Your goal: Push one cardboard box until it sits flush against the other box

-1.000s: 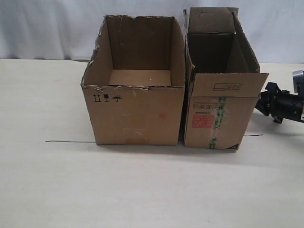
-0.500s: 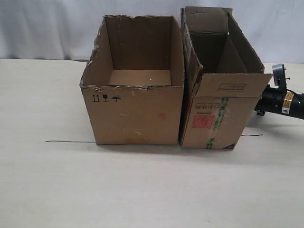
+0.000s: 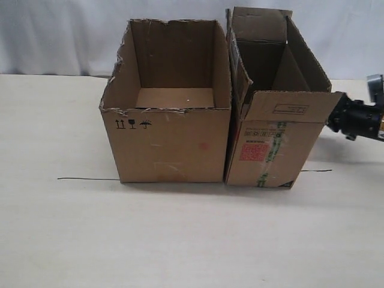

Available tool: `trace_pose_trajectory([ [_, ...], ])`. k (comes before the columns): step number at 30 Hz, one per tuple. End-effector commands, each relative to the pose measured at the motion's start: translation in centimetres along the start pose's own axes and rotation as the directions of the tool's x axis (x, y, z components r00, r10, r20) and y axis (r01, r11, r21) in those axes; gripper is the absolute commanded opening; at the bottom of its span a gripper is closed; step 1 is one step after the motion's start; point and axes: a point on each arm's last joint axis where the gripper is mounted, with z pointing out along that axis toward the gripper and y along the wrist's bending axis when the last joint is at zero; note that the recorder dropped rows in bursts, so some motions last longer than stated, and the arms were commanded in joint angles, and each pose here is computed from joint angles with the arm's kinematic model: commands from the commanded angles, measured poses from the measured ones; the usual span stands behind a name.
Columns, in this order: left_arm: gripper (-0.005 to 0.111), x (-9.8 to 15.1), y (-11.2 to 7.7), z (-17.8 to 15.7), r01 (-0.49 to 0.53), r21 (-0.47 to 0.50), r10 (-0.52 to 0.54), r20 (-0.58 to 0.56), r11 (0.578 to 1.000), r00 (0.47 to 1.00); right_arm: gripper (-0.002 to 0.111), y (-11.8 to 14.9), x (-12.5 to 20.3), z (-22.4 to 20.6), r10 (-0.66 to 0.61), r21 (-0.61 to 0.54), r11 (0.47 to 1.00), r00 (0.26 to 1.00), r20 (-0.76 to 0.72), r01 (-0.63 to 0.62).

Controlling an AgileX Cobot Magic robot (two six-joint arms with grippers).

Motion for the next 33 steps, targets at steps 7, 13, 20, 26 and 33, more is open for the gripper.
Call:
trace_pose_trajectory([
  [7,0.0,0.0,0.0,0.0,0.002,0.006,-0.002,0.011,1.0,1.0,0.005,7.3,2.2,-9.8,-0.191,0.273,0.958,0.904,0.382,0.087],
  [13,0.0,0.0,0.0,0.0,0.002,0.006,-0.002,0.011,1.0,1.0,0.005,10.9,7.5,-12.9,-0.295,0.336,0.93,0.845,0.446,0.147],
  [20,0.0,0.0,0.0,0.0,0.002,0.006,-0.002,0.011,1.0,1.0,0.005,12.9,11.5,-13.9,-0.327,0.328,0.922,0.869,0.371,0.206],
  [26,0.0,0.0,0.0,0.0,0.002,0.006,-0.002,0.011,1.0,1.0,0.005,13.6,13.2,-13.7,-0.337,0.276,0.925,0.901,0.274,0.262],
  [33,0.0,0.0,0.0,0.0,0.002,0.006,-0.002,0.011,1.0,1.0,0.005,12.9,13.2,-13.8,-0.347,0.347,0.9,0.915,0.205,0.264],
])
